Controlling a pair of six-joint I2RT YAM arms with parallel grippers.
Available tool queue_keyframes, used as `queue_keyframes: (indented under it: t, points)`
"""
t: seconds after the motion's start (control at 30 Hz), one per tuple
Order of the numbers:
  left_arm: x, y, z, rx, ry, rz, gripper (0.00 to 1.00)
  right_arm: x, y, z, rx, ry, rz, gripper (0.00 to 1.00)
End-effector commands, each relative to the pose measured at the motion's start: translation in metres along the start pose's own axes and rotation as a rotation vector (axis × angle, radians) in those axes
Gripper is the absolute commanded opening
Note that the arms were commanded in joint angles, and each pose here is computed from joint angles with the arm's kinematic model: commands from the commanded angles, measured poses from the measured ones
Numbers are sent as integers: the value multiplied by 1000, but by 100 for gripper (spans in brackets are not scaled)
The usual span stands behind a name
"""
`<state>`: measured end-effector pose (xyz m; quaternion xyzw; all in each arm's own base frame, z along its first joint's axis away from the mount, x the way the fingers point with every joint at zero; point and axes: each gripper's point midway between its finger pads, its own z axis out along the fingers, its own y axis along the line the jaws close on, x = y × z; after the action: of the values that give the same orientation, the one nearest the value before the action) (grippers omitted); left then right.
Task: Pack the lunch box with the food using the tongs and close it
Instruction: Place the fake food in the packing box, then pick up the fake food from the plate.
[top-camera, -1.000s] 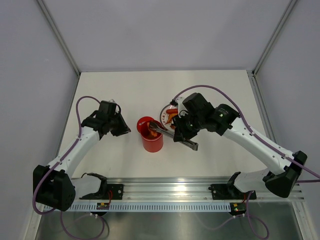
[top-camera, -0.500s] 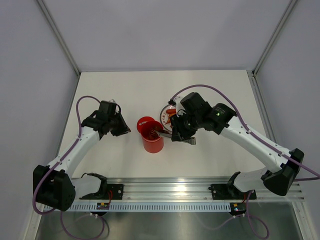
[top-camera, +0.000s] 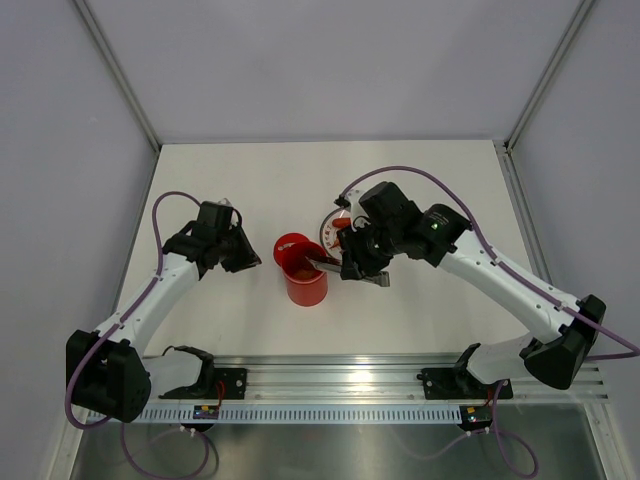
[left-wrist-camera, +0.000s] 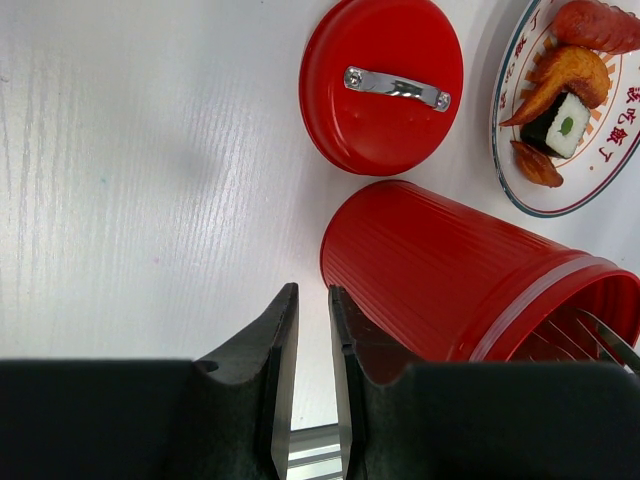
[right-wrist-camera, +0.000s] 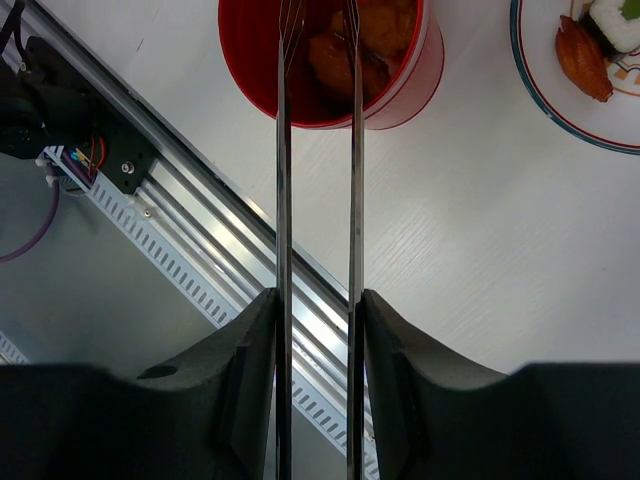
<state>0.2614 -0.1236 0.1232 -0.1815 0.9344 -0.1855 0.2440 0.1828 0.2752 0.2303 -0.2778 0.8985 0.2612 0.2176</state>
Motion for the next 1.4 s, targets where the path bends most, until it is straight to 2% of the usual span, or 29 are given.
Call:
queue_keyframes:
  t: [0.0,0.13,0.3,0.43,0.53,0.63,1.0,1.2,1.37]
  points:
    - [-11,-4,-1,17,-41,17,22,-28,10,-15,-10,-109,-38,44]
    - [-11,-5,-1,19,-43,18,21,-40,12,-26,0,-159,-50,39]
    - [-12,-4,-1,13,-44,21,21,-58,9,-40,42,-250,-51,13]
    - [-12,-2,-2,5,-49,21,21,-78,-12,-60,170,-387,-14,8]
    - [-11,0,-2,-3,-49,17,22,-84,-28,-74,266,-453,32,8]
    - [-10,2,0,-8,-45,17,21,-81,-45,-81,353,-465,80,9]
    - [-16,2,-4,-20,-64,23,21,-32,-102,-41,418,-267,300,11]
    - [-16,3,-5,-27,-65,27,21,-16,-103,-12,390,-162,321,17]
    - [-15,4,-3,-31,-60,27,21,-14,-98,5,336,-128,327,23]
